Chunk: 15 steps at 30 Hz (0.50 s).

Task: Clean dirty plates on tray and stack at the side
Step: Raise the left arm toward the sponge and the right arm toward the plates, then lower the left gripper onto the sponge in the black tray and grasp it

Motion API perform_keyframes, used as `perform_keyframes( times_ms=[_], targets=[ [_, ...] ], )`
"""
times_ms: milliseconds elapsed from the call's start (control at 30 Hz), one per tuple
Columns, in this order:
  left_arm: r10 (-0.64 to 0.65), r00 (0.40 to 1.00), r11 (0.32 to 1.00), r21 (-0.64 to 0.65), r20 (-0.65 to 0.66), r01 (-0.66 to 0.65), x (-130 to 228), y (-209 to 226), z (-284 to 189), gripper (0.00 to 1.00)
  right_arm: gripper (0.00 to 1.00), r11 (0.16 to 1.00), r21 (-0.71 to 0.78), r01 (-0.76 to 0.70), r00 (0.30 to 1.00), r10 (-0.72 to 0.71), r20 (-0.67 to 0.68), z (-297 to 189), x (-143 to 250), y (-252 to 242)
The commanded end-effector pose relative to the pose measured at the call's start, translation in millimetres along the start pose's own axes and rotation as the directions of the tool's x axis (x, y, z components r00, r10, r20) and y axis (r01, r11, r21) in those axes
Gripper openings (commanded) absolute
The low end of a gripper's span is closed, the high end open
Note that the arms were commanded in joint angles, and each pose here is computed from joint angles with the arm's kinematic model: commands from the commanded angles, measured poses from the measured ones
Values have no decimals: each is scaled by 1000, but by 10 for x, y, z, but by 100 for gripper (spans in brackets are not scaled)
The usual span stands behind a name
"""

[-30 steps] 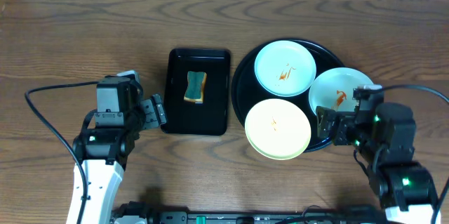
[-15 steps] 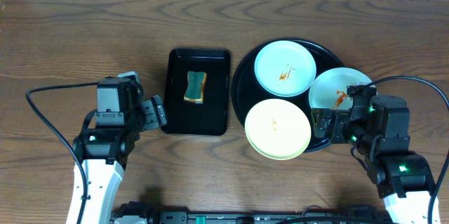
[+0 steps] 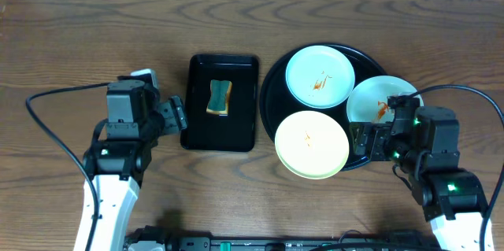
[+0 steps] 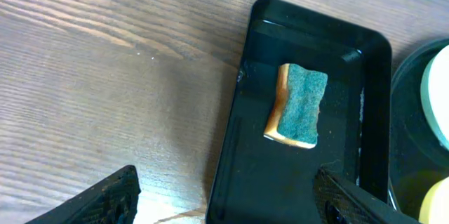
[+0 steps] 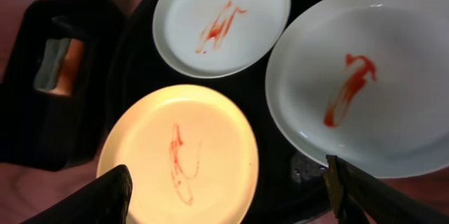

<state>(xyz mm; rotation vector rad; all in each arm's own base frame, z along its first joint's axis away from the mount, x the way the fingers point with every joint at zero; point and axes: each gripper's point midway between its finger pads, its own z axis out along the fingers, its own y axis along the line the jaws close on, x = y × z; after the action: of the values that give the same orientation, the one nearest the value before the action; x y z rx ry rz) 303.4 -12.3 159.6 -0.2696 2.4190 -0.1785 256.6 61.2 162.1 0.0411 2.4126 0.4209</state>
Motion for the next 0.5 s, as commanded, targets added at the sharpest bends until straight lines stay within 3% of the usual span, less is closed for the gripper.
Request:
perform_keyframes(
  times_ms=[0,333,467],
  targets=[
    [34,999,999,23,11,-34,-183,-113,11,79,86,998,-56,-2,1000,1,-16,3,-30,121],
    [176,982,981,95,-73,-169,-270,-657,508,78,86,998,-60,-17,998,13,-69,109,36,108],
    [214,971,974,104,-109,-203,-146,-796,817,70,86,998,-59,-17,998,13,-69,110,35,106]
  ],
)
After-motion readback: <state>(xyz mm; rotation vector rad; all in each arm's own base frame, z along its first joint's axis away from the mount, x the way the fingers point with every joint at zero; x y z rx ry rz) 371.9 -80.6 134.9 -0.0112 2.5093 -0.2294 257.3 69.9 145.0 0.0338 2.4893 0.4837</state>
